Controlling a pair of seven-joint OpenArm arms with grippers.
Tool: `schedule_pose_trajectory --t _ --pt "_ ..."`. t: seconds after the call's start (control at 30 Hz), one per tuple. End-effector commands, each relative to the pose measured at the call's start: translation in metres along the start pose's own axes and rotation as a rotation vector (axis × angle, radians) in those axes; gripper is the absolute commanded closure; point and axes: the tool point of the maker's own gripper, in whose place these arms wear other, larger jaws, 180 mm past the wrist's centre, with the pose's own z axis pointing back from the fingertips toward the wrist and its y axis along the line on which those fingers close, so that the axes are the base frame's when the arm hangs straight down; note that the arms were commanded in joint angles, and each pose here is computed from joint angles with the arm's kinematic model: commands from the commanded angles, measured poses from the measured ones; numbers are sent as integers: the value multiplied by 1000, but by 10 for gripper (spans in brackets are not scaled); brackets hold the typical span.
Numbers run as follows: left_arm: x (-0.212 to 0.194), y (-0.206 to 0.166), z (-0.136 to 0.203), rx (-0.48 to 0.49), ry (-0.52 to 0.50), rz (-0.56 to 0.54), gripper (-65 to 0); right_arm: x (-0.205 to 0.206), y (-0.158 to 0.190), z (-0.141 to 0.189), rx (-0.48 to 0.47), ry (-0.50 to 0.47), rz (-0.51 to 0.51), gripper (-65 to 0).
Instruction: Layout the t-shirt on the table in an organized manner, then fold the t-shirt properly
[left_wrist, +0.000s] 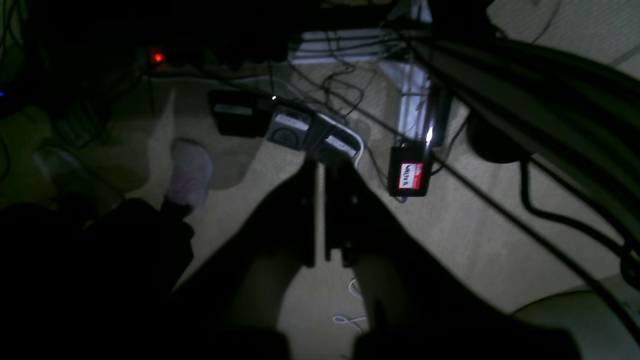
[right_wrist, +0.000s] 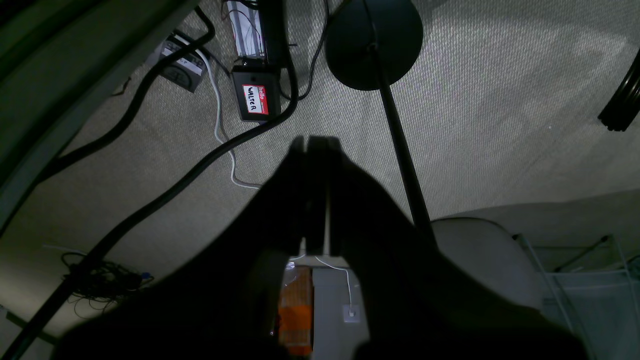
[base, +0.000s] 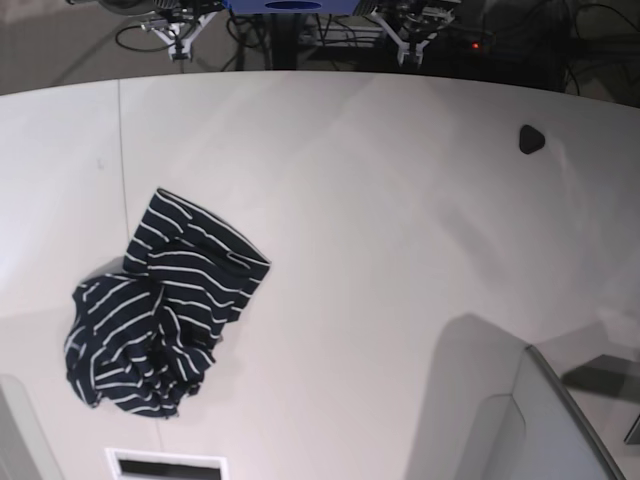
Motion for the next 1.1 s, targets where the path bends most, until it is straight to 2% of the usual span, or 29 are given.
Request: schedule_pose_trajectory --t 0.0,0.43,0.63,1.07 --pt "-1 3 0 7 2 1 0 0 2 0 0 1 -11 0" --pt "-1 3 0 7 -2 1 0 0 2 0 0 1 -11 0" --pt "2 3 2 8 -73 -17 0 0 2 0 0 1 -11 0" --pt "-4 3 2 7 -61 -19 0 0 2 0 0 1 -11 0"
